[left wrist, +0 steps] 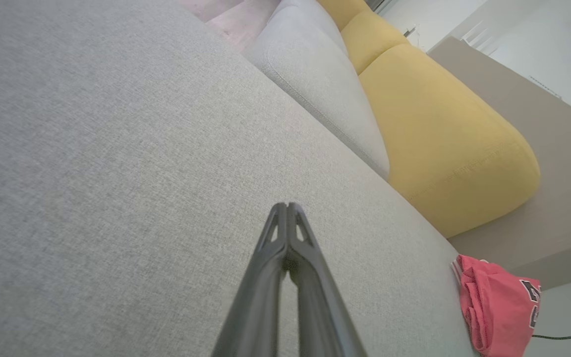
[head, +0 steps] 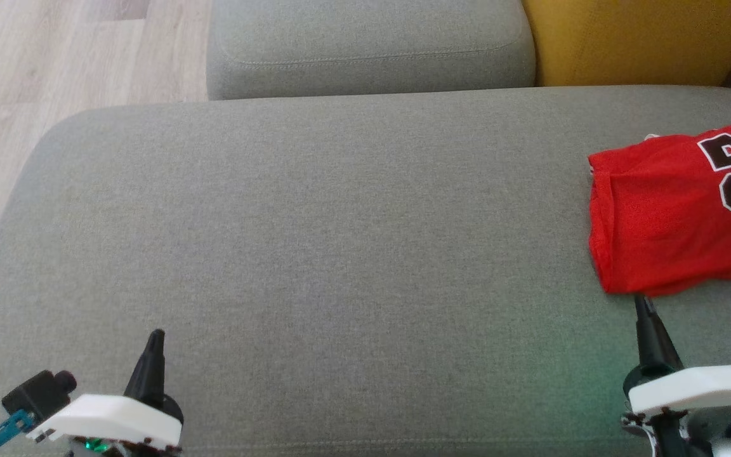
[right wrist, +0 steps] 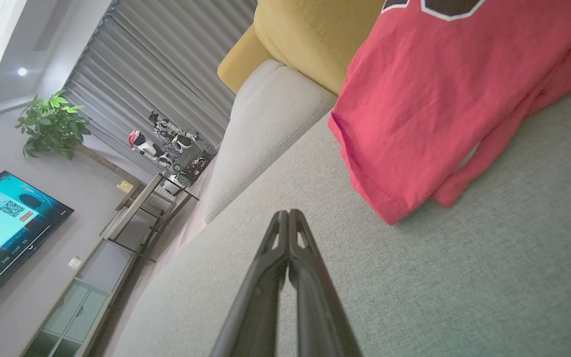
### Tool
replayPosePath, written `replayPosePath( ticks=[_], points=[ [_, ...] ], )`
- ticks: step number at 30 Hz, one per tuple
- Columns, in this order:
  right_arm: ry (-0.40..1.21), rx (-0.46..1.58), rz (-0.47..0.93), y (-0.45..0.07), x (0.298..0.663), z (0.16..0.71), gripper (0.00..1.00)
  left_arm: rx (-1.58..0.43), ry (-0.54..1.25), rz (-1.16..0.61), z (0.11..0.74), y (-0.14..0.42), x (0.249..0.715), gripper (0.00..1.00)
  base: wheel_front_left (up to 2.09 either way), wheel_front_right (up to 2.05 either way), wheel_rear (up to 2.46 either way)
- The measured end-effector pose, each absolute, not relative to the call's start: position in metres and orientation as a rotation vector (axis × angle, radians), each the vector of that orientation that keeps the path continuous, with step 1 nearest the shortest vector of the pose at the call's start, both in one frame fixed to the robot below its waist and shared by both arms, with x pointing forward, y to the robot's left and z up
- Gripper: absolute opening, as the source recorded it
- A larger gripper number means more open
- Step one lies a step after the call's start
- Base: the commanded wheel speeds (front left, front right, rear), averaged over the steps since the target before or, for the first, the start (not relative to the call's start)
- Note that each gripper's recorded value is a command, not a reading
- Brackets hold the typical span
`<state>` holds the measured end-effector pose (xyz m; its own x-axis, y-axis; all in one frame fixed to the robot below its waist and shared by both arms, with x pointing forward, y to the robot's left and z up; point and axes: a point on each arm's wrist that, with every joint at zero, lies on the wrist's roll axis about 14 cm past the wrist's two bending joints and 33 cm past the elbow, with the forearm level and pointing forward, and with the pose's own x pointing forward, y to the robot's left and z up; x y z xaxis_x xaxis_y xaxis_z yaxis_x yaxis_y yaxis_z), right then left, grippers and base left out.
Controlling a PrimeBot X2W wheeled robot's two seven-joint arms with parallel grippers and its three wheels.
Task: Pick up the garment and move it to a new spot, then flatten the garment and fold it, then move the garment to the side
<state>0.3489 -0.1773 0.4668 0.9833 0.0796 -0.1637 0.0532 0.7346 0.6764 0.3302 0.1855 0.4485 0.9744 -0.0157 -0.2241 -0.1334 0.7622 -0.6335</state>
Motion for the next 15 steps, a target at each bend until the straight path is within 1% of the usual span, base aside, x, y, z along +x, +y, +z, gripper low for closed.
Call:
replayPosePath(
  ticks=[15],
  points=[
    [0.172, 0.925, -0.01, -0.1816, 0.3534, 0.4674, 0.0, -0.887, 0.224, 0.074, 0.4495, 0.1847, 0.3376, 0.0, 0.0, 0.0, 0.0]
  ],
)
